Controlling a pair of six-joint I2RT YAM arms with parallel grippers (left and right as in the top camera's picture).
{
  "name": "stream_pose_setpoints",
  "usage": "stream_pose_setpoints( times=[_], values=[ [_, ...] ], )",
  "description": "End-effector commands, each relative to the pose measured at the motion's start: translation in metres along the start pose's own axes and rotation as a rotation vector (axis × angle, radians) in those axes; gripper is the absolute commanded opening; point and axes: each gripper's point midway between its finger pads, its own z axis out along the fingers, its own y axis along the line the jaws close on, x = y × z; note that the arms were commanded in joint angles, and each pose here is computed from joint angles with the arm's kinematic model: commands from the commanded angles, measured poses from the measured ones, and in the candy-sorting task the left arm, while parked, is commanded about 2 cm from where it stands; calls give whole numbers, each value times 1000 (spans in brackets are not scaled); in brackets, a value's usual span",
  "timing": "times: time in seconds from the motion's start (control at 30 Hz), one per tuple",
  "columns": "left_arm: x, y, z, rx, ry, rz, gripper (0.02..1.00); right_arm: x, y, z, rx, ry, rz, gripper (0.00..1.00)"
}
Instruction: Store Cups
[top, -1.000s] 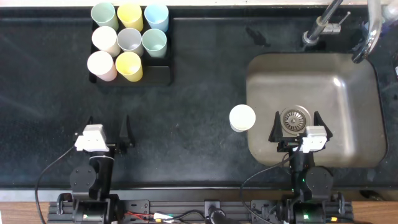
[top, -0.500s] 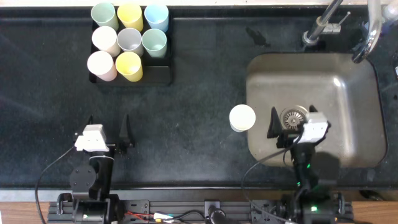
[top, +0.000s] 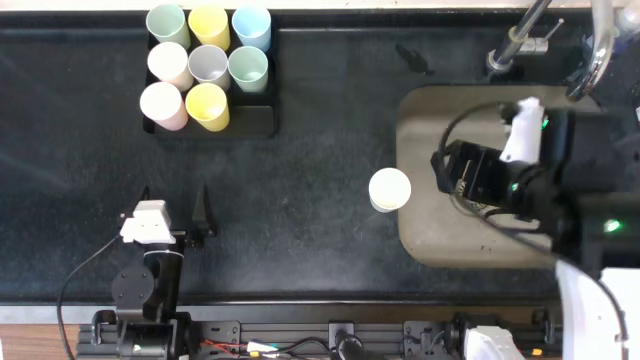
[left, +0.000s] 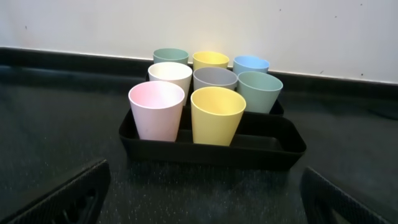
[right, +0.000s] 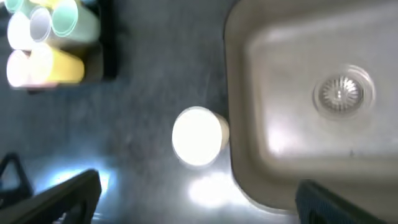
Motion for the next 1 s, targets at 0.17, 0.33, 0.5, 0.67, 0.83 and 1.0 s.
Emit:
stream_pose_setpoints(
  times=[0.17,0.33,0.5,0.67,0.83,1.0],
  values=[
    [0,0,0,4,-4,20,998,2,0,-12,52,173,-45,996],
    [0,0,0,4,-4,20,998,-2,-8,5,90,245,-36,996],
    [0,0,0,3,-4,20,998,-5,-20,25,142,316,-53,993],
    [0,0,0,4,-4,20,998,-6,-29,42,186,381,-103,996],
    [0,0,0,3,-4,21,998,-7,-28,62,204,434,-165,996],
    [0,0,0,4,-4,20,998,-13,-38,78,282,451,-228,996]
  ],
)
